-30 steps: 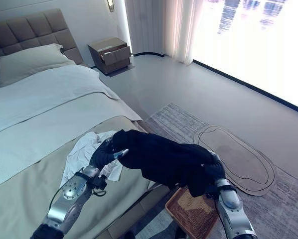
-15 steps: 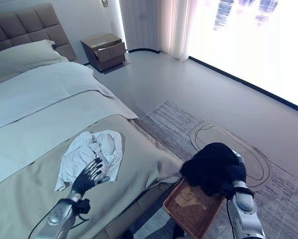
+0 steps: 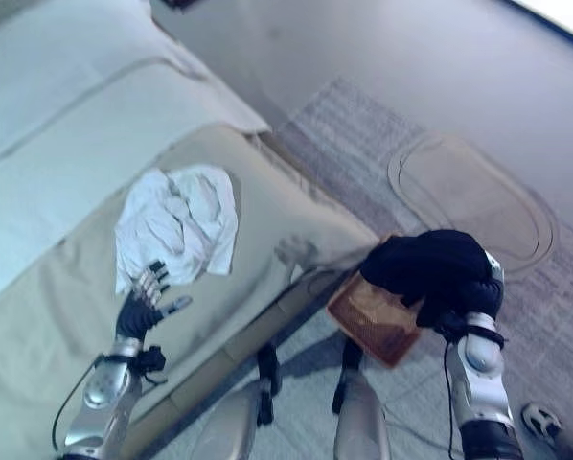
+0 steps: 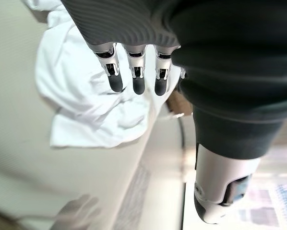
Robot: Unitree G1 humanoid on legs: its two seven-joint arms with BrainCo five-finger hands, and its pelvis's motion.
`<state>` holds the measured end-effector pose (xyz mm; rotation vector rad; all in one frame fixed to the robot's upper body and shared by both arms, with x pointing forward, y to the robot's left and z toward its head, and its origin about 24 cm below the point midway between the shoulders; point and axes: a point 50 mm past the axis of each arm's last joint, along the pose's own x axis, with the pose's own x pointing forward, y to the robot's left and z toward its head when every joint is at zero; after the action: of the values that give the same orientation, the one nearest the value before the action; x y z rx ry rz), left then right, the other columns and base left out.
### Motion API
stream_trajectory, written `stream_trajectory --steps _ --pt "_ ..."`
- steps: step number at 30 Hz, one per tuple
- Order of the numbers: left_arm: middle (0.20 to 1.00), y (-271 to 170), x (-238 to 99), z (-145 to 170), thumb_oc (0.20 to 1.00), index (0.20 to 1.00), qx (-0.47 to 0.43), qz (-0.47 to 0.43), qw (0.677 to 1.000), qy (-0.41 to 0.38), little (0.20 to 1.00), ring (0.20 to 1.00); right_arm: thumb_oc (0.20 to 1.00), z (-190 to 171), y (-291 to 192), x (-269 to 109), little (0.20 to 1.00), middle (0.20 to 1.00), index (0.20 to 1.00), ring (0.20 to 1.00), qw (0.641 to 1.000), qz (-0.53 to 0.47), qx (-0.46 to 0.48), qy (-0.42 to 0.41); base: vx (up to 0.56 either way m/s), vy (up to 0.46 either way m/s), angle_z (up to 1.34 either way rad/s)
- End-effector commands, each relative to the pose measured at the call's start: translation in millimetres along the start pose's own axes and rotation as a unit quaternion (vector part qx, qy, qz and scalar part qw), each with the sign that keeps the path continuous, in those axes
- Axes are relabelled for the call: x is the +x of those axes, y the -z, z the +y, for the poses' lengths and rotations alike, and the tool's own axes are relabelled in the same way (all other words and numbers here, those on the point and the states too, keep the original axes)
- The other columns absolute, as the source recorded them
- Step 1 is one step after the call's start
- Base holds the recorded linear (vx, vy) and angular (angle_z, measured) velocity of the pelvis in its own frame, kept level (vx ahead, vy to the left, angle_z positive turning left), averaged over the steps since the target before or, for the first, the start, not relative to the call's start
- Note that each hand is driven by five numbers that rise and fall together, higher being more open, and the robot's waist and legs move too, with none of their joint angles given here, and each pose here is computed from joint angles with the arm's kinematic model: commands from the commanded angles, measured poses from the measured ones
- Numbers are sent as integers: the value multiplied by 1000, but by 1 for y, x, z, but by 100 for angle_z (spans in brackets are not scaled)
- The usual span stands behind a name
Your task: Pick up clothes into the bucket
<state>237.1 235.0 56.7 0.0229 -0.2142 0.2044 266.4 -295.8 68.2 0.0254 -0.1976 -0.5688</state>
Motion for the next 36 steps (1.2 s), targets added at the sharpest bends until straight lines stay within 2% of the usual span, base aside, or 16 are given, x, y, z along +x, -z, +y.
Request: stream_trajectory --steps 1,2,11,22,29,36 --pt "1000 -22 -1 15 1000 1000 -5 -68 997 -47 1000 1000 200 0 -28 5 200 200 200 200 996 -85 32 23 -83 -12 1" --pt "1000 -35 3 11 1000 1000 -13 -100 993 -52 1000 1000 200 4 -31 10 200 200 200 200 995 -90 29 34 0 0 0" --pt "1000 -68 11 0 1000 1000 -49 -185 978 -77 1000 1000 200 21 -32 30 200 200 200 200 994 -79 34 64 -14 4 -4" --pt "1000 -76 12 -2 1000 1000 -78 -206 970 -102 1000 1000 200 10 -37 49 200 200 200 200 984 -70 74 144 3 0 1" --pt "1000 -84 11 -3 1000 1000 -101 -225 964 -97 1000 1000 200 8 -38 65 200 200 200 200 991 -57 -29 114 2 1 1" --pt "1000 -95 13 -13 1000 1000 -121 -245 959 -74 1000 1000 200 21 -45 93 200 200 200 200 987 -20 -135 83 -13 2 3"
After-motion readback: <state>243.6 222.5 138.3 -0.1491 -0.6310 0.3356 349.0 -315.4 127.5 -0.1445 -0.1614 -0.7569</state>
